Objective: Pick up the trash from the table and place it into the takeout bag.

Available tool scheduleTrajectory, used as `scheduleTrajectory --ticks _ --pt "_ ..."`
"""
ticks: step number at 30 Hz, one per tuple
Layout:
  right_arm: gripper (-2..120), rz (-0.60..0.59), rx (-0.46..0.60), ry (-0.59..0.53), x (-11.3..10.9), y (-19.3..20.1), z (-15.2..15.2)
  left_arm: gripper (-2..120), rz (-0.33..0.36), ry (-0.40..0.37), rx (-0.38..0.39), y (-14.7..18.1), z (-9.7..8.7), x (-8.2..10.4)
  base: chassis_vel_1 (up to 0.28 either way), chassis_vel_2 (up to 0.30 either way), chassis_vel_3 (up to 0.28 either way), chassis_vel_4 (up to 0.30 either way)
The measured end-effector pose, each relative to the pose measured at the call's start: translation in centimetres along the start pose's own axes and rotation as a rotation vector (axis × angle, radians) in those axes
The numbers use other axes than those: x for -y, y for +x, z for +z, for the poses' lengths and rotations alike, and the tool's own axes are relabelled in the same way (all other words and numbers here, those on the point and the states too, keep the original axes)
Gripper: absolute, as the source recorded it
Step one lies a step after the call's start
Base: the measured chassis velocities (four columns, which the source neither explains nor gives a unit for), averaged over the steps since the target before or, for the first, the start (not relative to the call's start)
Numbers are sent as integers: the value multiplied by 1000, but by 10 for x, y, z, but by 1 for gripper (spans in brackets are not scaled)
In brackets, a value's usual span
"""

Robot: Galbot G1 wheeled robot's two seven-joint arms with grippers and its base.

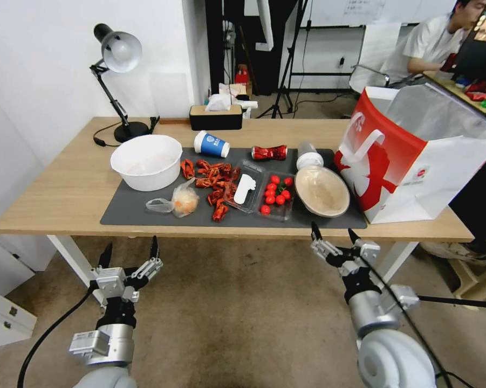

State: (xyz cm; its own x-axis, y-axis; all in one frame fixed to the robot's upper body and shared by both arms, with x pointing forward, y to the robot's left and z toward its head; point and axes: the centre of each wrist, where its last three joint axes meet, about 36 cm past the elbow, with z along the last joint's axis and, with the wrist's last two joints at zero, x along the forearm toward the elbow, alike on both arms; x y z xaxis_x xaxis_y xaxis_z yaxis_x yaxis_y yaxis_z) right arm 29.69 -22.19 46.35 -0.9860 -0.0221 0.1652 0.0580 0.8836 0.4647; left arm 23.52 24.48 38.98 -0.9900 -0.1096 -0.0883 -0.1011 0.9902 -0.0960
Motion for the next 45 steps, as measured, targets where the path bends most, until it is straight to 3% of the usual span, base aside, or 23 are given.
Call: scheduleTrajectory --ticks 5,13,25,31,45 --pt "100 70 -48 -153 -7 -20 -32 100 -2 -6 7 -2 -1 -3 0 0 0 0" --pt "100 128 -130 -278 -8 -56 -51 100 -9 -11 7 -3 0 -6 0 0 0 0" --pt "99 172 -212 -359 -17 -91 -54 100 -23 -17 1 -2 2 -9 0 0 0 0" --pt "82 209 -242 -395 -19 -99 -59 100 -26 -15 -1 -1 4 -8 0 0 0 0" --pt "27 235 -245 -385 -15 -99 -60 100 -31 -15 7 -1 6 -4 0 0 0 0"
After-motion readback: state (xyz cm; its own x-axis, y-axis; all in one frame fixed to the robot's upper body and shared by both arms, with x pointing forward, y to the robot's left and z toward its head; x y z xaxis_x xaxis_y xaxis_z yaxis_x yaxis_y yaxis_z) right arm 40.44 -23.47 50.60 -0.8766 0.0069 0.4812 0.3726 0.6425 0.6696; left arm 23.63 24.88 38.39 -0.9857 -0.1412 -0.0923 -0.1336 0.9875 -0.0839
